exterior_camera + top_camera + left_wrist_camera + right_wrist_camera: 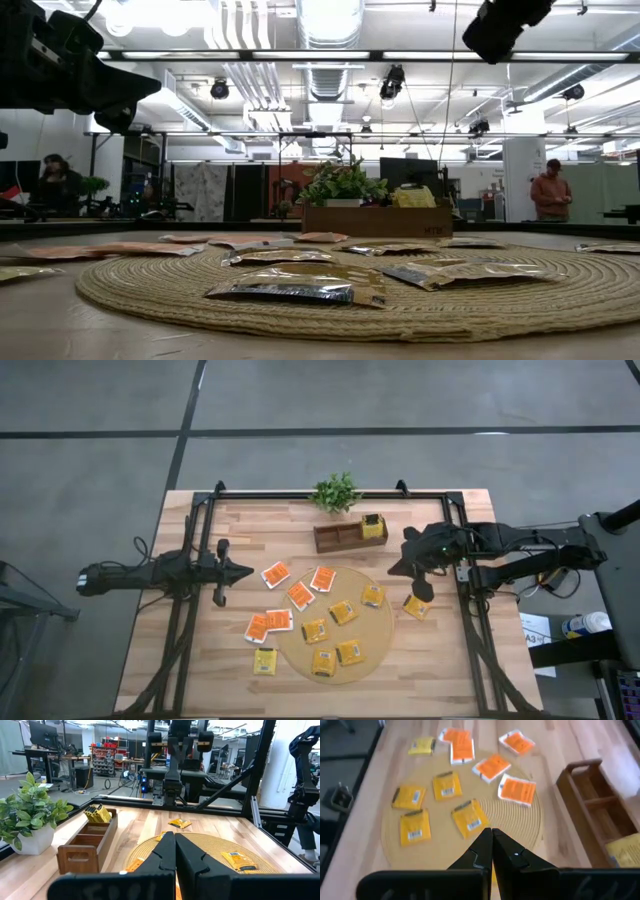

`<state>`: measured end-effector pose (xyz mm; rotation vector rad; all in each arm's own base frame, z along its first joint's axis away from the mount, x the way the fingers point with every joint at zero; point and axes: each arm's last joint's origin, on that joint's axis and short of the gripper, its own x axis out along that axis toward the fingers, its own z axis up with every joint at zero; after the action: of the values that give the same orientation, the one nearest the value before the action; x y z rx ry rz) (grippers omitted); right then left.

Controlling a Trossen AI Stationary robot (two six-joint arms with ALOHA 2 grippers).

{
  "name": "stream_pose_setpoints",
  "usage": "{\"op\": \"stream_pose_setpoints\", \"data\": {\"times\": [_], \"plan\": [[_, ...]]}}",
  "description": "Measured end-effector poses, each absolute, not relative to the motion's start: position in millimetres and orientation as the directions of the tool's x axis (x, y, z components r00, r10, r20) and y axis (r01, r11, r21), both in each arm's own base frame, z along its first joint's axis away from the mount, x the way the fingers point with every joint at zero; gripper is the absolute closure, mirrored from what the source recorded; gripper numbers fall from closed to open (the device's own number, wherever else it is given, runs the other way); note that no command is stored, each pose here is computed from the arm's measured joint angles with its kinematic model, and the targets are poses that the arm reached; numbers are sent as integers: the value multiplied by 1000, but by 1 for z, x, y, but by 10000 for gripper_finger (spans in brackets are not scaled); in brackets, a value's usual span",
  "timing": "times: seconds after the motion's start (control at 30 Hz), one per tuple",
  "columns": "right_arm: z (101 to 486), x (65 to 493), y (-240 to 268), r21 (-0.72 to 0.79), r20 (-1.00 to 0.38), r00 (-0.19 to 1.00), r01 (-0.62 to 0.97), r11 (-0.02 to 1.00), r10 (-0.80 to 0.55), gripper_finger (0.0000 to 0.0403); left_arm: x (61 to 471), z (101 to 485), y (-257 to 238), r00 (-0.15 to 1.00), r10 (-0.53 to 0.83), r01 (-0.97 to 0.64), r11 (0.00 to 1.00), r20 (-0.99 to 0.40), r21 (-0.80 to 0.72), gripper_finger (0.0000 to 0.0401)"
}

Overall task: Pick & Place Tea
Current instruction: Put the orange tea bag into the middle section of the wooden organizer

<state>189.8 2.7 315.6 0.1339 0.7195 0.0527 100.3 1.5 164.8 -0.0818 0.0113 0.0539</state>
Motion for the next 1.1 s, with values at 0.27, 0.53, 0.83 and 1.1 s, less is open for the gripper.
{"op": "stream_pose_setpoints", "data": {"times": [0.27,0.53,0.83,1.1], "plan": [[325,196,2,161,-787,612,77,984,81,394,100,165,2,998,53,-54,995,-13,-81,401],[318,185,1,148,-968,246,380,913,55,379,100,165,1,999,53,-54,995,-13,-81,401],[288,181,5,171,-985,117,479,861,130,284,100,165,1,999,52,-53,995,-13,-82,401],[254,174,13,128,-990,19,509,851,138,200,100,165,1,999,52,-53,995,-14,-81,401]]}}
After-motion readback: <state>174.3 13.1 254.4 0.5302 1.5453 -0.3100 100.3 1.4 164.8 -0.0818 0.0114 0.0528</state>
